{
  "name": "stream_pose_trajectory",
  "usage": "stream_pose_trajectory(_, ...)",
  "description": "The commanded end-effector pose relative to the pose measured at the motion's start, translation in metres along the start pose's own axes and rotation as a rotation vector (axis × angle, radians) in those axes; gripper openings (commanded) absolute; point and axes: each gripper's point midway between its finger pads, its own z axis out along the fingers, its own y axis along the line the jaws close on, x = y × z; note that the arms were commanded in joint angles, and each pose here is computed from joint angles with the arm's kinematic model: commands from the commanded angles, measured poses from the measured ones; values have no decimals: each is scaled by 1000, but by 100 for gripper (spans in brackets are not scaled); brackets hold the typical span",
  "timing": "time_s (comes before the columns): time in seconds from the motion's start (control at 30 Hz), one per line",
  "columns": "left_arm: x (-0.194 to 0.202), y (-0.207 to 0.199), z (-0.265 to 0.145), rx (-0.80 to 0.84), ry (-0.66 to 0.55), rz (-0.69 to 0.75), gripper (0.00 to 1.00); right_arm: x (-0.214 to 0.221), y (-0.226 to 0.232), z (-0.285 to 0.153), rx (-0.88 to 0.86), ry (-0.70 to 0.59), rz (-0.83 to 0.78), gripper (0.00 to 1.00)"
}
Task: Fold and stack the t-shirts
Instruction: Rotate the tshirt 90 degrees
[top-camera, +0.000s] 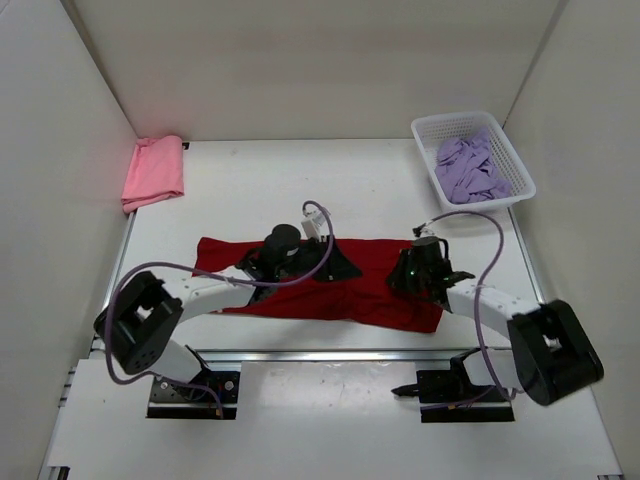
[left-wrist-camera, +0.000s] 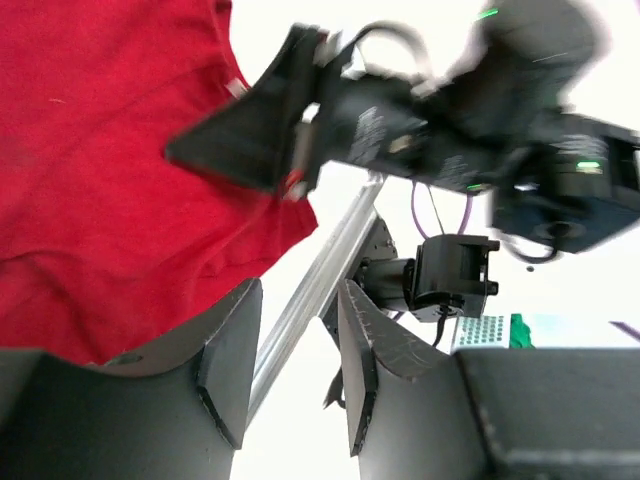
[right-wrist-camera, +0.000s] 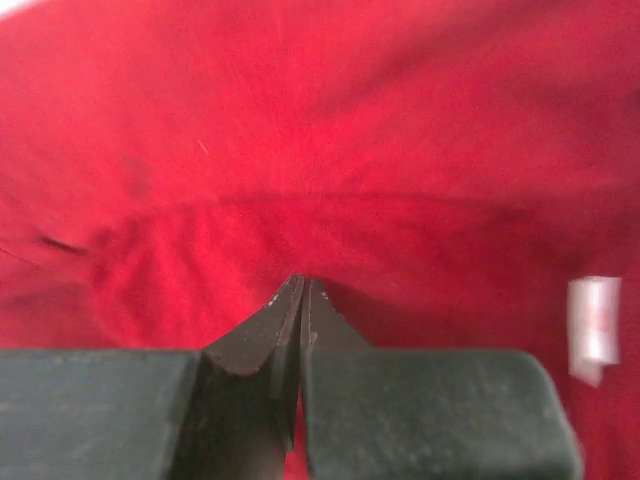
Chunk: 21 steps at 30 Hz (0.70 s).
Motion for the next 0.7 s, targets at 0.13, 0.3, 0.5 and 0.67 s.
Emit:
stream_pose_trajectory(0.13,-33,54,-77,-167,-152,9,46,1,34,64,-62,102,-20,0)
stream_pose_trajectory(0.3,-46,91,-124,-282,-226,-15,47,-83,62,156,-89,108,-56,0)
stream_pose_trajectory(0.5,-54,101,-143,-364,-239,-5,48,-272,183,194,-254,-83,-221,0)
stream_pose_trajectory(0.67,-41,105,-139,-324,-212,-64,39,-302,237,93,-345,-122,-316,21)
